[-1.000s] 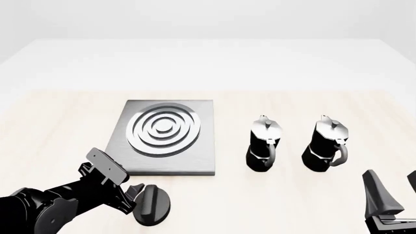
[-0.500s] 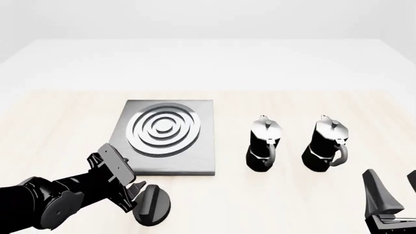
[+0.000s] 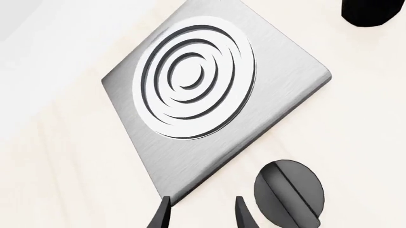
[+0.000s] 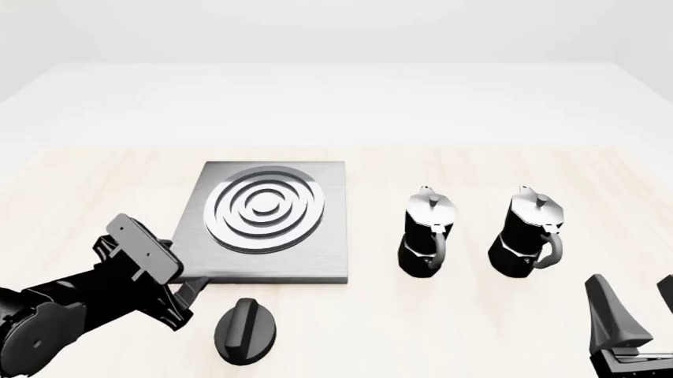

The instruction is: Turn off the stove.

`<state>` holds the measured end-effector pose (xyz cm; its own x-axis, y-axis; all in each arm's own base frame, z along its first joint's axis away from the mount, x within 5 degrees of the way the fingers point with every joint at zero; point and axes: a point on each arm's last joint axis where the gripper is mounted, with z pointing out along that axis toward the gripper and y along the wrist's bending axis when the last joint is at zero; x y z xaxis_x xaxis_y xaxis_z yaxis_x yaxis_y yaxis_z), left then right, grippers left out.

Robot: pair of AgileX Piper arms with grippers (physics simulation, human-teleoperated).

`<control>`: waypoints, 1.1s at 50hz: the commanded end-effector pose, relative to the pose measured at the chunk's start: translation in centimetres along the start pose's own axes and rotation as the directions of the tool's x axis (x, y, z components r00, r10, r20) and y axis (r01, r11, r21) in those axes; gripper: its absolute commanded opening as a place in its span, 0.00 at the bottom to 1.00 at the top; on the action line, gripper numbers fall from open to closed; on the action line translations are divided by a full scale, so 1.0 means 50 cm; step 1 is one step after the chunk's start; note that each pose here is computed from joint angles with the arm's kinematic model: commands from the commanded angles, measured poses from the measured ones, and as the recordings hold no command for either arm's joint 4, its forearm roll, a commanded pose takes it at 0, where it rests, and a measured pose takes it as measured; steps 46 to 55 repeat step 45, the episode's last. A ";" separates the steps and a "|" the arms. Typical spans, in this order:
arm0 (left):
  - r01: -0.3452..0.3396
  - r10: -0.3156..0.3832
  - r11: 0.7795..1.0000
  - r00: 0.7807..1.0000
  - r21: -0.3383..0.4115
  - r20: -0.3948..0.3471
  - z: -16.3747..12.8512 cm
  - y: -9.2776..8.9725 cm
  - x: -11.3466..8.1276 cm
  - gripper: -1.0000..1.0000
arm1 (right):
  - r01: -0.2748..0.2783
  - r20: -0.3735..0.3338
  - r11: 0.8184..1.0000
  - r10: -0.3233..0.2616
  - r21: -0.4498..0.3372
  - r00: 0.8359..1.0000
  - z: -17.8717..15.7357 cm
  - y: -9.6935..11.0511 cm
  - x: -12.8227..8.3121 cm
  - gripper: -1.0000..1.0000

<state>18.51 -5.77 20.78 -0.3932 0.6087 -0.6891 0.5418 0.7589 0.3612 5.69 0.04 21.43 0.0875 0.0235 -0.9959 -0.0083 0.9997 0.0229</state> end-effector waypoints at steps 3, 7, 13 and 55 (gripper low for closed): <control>0.045 -0.043 0.997 0.999 -0.061 0.030 -0.083 0.015 0.008 1.00 | 0.004 0.002 1.000 -0.004 -0.005 1.000 -0.001 0.001 0.000 1.00; 0.064 -0.060 0.995 0.996 -0.081 0.062 -0.119 0.021 -0.001 1.00 | 0.004 0.005 1.000 -0.004 -0.002 1.000 -0.001 0.000 -0.001 1.00; 0.098 -0.087 0.989 0.990 -0.106 0.109 -0.179 0.026 -0.012 1.00 | 0.009 0.006 1.000 -0.009 -0.006 1.000 -0.002 0.001 -0.001 1.00; 0.355 -0.314 0.926 0.912 -0.126 0.263 -0.336 0.017 -0.004 1.00 | 0.006 0.007 1.000 -0.006 -0.012 1.000 -0.002 0.001 -0.002 1.00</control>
